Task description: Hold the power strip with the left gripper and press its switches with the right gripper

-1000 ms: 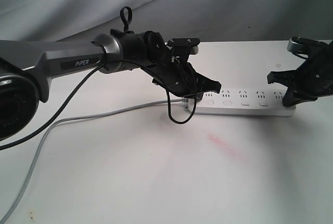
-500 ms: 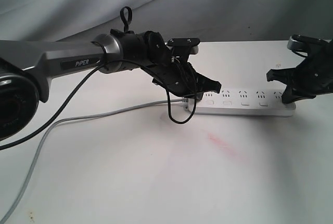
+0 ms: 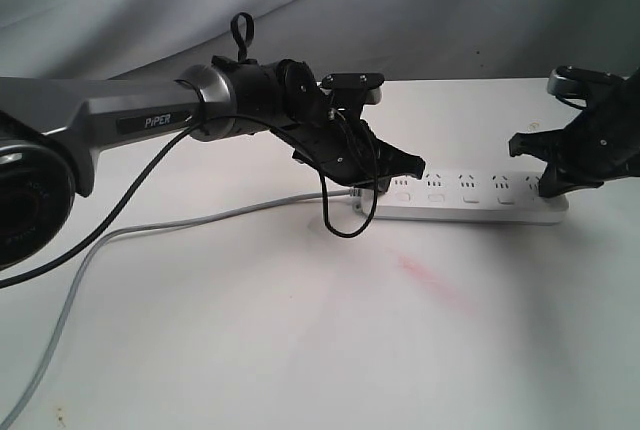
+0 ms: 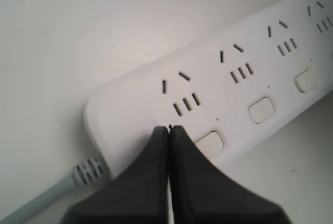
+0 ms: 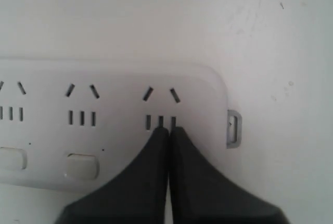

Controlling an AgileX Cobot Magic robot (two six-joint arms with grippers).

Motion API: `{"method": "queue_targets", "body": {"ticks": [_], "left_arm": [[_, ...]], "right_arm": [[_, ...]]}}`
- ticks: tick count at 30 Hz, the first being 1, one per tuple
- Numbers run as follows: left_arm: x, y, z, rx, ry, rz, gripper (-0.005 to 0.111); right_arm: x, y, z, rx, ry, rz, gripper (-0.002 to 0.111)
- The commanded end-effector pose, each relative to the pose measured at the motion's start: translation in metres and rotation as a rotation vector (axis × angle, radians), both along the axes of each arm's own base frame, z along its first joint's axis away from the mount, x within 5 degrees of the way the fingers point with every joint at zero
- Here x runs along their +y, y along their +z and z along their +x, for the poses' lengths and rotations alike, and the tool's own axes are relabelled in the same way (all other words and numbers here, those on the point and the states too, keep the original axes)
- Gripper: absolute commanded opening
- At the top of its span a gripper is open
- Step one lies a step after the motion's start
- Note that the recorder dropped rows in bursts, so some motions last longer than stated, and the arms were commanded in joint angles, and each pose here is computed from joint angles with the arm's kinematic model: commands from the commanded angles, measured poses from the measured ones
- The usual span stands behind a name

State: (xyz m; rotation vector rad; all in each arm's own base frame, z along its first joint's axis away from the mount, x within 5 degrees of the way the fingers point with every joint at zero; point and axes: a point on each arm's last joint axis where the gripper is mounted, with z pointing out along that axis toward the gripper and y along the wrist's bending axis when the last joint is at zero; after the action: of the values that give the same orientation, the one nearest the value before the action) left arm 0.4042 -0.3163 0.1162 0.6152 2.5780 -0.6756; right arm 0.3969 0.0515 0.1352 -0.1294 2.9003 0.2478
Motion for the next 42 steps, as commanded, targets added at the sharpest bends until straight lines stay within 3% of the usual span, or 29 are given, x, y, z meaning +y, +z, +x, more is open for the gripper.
{"method": "queue_targets", "body": {"ticks": [1, 6, 16, 42], "left_arm": [[-0.002, -0.003, -0.002, 0.007, -0.006, 0.006, 0.000], [-0.002, -0.003, -0.002, 0.007, -0.006, 0.006, 0.000], [-0.002, -0.003, -0.002, 0.010, -0.008, 0.007, 0.000], [-0.002, -0.003, -0.001, -0.001, -0.002, 0.003, 0.000]], "right_arm": [[0.013, -0.021, -0.013, 0.117, 0.065, -0.127, 0.000], [0.015, -0.021, -0.015, 0.124, 0.060, -0.218, 0.000], [0.018, 0.033, -0.011, -0.081, 0.034, -0.162, 0.000], [0.022, 0.024, -0.016, -0.063, 0.027, -0.136, 0.000]]}}
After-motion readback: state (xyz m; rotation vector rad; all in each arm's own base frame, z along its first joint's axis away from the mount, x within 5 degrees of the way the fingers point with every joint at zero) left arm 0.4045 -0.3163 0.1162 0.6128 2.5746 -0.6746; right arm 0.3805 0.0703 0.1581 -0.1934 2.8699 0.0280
